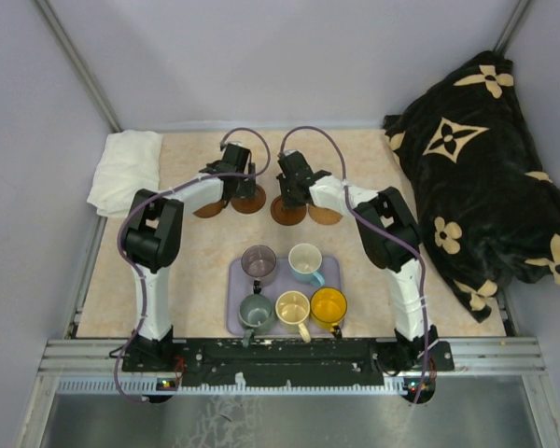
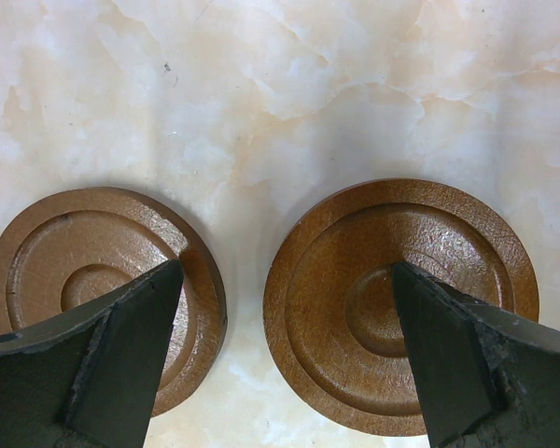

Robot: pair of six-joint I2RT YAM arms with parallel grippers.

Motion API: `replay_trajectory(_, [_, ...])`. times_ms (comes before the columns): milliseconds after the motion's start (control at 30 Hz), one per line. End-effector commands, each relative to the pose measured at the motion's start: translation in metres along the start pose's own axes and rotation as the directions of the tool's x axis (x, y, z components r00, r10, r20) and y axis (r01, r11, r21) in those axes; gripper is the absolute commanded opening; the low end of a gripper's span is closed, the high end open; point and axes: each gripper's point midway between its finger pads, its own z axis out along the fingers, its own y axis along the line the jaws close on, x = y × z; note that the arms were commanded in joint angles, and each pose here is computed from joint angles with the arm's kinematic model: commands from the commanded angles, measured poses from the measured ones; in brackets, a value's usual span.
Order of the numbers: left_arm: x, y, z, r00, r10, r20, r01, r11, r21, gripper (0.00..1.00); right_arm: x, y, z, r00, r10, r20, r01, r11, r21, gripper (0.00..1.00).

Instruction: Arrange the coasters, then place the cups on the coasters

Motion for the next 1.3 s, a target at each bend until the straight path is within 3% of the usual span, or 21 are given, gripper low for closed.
replay_trajectory(0, [0.032, 0.006, 0.011, 0.995, 0.036, -0.094, -0.038, 0.999, -0.017, 1.00, -0.011, -0.008, 0.006, 1.000, 0.016, 0.015, -0.016, 1.000, 0.021, 0.19])
replay_trajectory(967, [0.040, 0.015, 0.002, 0.994, 0.037, -0.106, -0.041, 0.999, -0.033, 1.00, -0.047, -0.005, 0.020, 0.997, 0.005, 0.078, -0.006, 1.000, 0.024, 0.20])
replay_trajectory(1267, [0.028, 0.016, -0.003, 0.997, 0.025, -0.075, -0.028, 0.999, -0.037, 1.00, -0.058, -0.008, 0.000, 0.992, -0.004, 0.125, -0.001, 0.999, 0.035, 0.21])
